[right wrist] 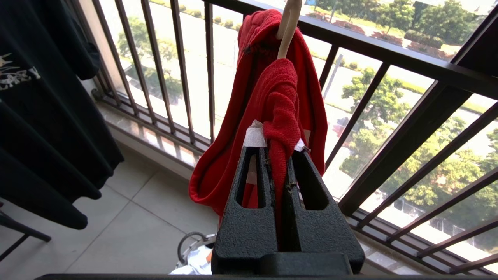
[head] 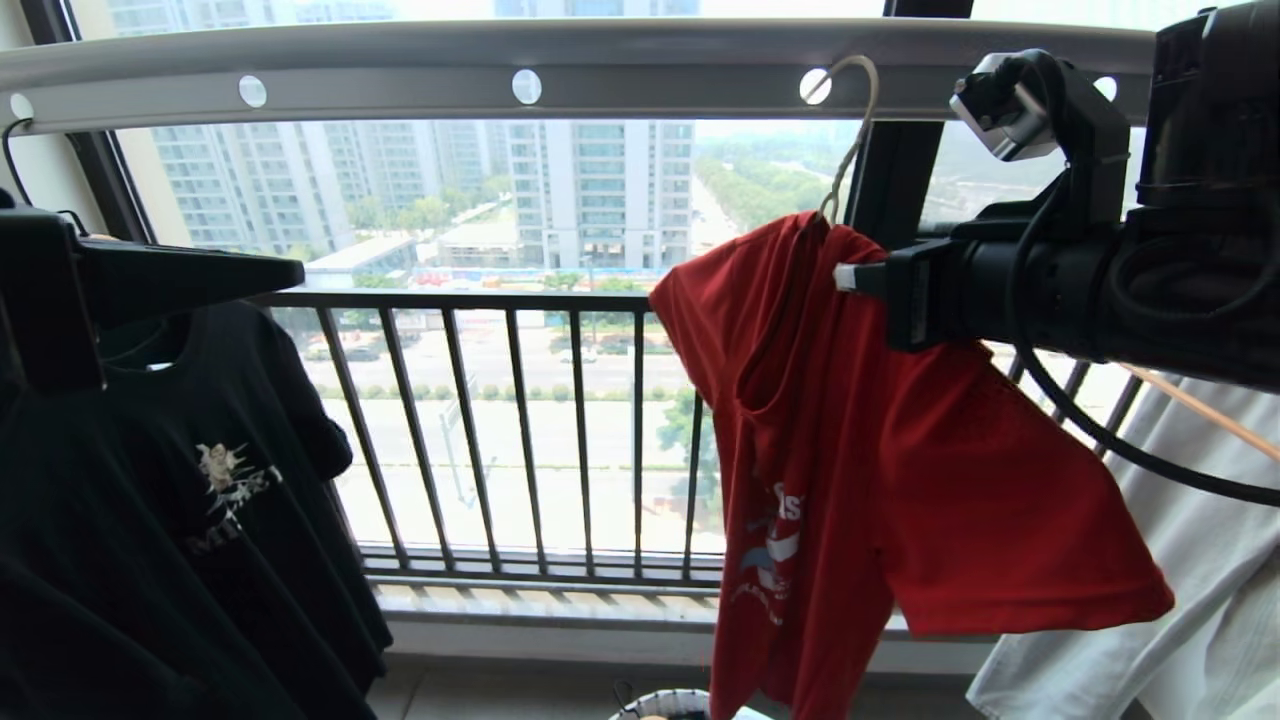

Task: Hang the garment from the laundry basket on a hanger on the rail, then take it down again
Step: Hang the clothes rack on the clothesline

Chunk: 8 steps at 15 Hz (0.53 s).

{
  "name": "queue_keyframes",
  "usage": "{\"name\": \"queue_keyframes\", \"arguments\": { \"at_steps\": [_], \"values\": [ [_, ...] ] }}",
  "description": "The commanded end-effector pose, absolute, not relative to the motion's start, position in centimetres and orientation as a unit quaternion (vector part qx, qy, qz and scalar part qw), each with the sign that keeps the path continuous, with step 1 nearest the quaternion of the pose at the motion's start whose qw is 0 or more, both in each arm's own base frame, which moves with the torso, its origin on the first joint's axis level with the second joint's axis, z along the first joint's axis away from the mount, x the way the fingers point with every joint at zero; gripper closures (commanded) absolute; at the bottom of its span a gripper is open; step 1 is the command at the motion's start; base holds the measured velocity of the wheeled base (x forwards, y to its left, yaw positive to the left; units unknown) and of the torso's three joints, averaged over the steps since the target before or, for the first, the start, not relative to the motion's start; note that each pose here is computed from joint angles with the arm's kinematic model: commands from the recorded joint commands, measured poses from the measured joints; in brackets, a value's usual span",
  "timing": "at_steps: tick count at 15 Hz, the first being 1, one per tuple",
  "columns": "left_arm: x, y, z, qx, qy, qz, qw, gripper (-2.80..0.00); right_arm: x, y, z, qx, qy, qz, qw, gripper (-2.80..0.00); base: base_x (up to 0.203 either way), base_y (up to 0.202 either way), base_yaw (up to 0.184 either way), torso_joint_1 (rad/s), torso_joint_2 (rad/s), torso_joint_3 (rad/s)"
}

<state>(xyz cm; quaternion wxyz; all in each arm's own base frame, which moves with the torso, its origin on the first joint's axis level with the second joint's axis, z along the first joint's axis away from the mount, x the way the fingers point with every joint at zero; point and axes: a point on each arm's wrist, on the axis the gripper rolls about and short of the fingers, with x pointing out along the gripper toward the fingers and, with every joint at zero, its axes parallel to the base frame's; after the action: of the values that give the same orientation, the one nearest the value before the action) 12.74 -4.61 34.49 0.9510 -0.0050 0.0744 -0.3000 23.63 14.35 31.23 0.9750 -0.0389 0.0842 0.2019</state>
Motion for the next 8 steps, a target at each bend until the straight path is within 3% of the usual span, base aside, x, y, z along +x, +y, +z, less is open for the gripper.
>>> {"name": "queue_keyframes", "arguments": {
  "at_steps": [1,8],
  "values": [
    [12.65,-4.55,34.52,-0.005,0.073,-0.299,0.951,0.00,24.56,14.94,30.73,-0.043,0.092,0.201,0.974,0.00,0.000,0.000,0.000,0.000,0.00,0.000],
    [12.50,-4.46,34.58,-0.005,0.071,-0.298,0.952,0.00,24.92,15.07,30.47,-0.053,0.096,0.192,0.975,0.00,0.000,0.000,0.000,0.000,0.00,0.000]
  ]
}}
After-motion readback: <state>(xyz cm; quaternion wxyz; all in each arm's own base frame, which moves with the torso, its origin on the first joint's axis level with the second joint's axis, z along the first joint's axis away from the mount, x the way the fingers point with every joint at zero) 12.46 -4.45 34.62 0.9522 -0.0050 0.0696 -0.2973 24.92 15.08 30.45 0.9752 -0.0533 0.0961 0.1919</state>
